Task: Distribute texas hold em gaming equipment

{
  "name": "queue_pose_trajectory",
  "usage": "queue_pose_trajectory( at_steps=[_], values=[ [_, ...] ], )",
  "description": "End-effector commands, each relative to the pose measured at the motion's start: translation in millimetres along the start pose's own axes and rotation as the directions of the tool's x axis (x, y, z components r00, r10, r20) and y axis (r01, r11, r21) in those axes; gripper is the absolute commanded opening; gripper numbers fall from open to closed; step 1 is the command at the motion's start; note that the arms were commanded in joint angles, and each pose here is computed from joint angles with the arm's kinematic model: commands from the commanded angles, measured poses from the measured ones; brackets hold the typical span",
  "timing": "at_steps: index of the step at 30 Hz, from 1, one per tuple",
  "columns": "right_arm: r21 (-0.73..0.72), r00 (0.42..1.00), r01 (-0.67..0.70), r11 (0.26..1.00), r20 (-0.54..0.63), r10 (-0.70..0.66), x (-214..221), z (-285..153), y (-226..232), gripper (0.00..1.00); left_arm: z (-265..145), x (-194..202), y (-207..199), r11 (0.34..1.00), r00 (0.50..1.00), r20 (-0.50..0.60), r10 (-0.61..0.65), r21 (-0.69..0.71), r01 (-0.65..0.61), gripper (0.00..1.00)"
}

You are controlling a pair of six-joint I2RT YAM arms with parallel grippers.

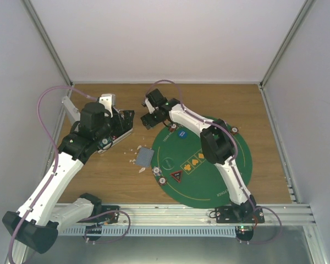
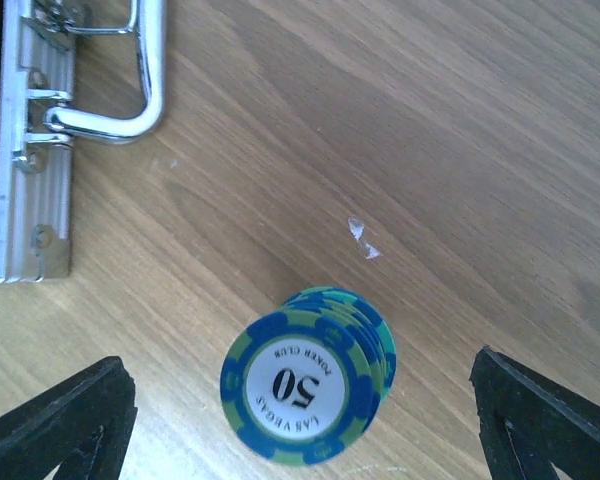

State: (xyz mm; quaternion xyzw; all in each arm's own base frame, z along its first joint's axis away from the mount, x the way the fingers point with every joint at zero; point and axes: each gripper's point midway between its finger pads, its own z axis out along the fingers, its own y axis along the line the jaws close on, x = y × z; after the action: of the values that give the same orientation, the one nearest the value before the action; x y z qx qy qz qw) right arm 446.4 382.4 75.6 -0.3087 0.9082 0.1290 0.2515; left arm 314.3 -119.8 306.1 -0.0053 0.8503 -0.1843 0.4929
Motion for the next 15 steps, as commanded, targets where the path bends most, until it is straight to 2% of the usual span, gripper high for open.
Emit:
queue_pose_trajectory(
  at_steps=[1, 4, 10, 15],
  values=[
    [0.053, 0.998, 0.025, 0.998, -0.061, -0.022, 11, 14, -3, 0.91, -8, -16, 0, 1.000, 0.998, 0.061, -0.002, 0.002, 0.002, 0.99],
    [0.076, 0.998, 0.024, 0.997, -0.064, -0.019, 10, 17, -6, 0.88, -7, -15, 0, 1.000, 0.998, 0.059, -0.003, 0.004, 0.003, 0.99],
    [0.085, 0.996, 0.024, 0.996, -0.086, -0.017, 14, 25, -8, 0.75, -7, -15, 0, 1.000, 0.998, 0.061, -0.003, 0.004, 0.003, 0.99],
    [0.083, 0.996, 0.029, 0.996, -0.090, -0.021, 13, 28, -7, 0.70, -6, -14, 1, 1.000, 0.998, 0.058, -0.005, 0.002, 0.005, 0.99]
  ],
)
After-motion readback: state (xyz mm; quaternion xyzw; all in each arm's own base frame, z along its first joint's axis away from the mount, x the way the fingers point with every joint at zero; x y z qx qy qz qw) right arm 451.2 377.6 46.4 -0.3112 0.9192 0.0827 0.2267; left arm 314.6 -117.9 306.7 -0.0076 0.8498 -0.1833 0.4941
